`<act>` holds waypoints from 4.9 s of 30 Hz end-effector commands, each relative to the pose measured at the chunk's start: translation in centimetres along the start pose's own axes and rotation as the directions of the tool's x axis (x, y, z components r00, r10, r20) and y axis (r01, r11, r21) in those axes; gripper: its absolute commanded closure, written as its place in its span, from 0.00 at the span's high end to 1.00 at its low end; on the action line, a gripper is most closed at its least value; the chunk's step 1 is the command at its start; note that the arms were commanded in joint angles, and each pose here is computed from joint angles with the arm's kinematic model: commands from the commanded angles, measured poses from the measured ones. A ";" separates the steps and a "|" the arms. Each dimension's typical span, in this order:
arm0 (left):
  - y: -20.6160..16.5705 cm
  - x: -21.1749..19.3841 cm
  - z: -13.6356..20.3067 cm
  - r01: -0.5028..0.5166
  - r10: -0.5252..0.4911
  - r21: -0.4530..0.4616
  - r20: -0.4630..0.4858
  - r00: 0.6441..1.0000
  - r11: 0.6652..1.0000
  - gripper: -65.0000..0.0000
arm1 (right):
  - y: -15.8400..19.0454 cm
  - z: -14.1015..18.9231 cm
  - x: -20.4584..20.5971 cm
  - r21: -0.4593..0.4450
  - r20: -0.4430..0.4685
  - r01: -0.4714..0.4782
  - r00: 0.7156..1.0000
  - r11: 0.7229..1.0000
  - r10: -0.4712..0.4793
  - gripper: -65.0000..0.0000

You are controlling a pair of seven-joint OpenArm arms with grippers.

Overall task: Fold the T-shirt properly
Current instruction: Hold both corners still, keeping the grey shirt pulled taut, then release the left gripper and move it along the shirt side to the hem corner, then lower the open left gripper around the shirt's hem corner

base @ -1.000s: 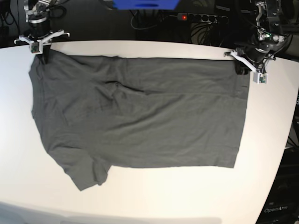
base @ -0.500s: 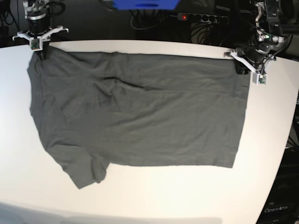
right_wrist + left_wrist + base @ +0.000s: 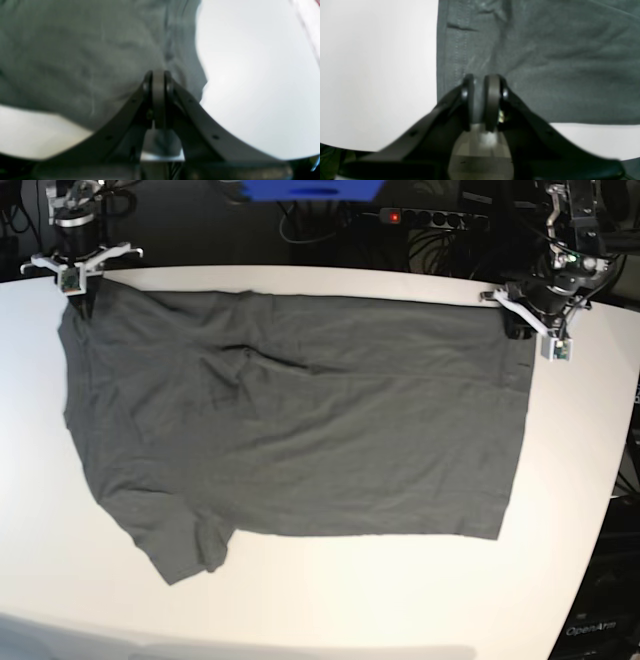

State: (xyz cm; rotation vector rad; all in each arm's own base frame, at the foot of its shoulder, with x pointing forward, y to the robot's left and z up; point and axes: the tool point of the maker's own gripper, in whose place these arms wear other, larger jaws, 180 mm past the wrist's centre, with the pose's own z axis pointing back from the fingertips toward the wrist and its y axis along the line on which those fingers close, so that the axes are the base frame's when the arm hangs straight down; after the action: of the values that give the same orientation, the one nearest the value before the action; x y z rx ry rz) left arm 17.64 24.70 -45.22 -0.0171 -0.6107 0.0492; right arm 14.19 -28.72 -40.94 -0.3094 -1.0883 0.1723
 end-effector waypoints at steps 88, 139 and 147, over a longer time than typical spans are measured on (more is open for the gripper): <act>4.5 27.9 -2.7 0.017 -0.039 0.089 0.253 0.967 0.996 0.75 | -3.2 -8.8 13.7 -0.115 0.062 -0.166 0.983 0.979 0.174 0.00; 5.4 27.6 -11.0 -0.033 0.018 0.073 0.197 0.980 0.997 0.75 | -2.0 -8.7 11.1 -0.065 -0.040 -0.192 0.981 0.979 0.190 0.00; 5.5 27.0 -11.1 -0.034 0.019 0.075 0.189 0.982 0.997 0.75 | -1.9 -8.5 11.0 -0.062 -0.036 -0.187 0.982 0.980 0.185 0.00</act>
State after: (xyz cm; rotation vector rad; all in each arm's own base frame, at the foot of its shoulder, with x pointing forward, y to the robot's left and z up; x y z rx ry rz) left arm 44.01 30.68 -41.67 0.0420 -0.7207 0.0941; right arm 26.08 -28.68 -36.06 -0.4617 -0.9818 0.2926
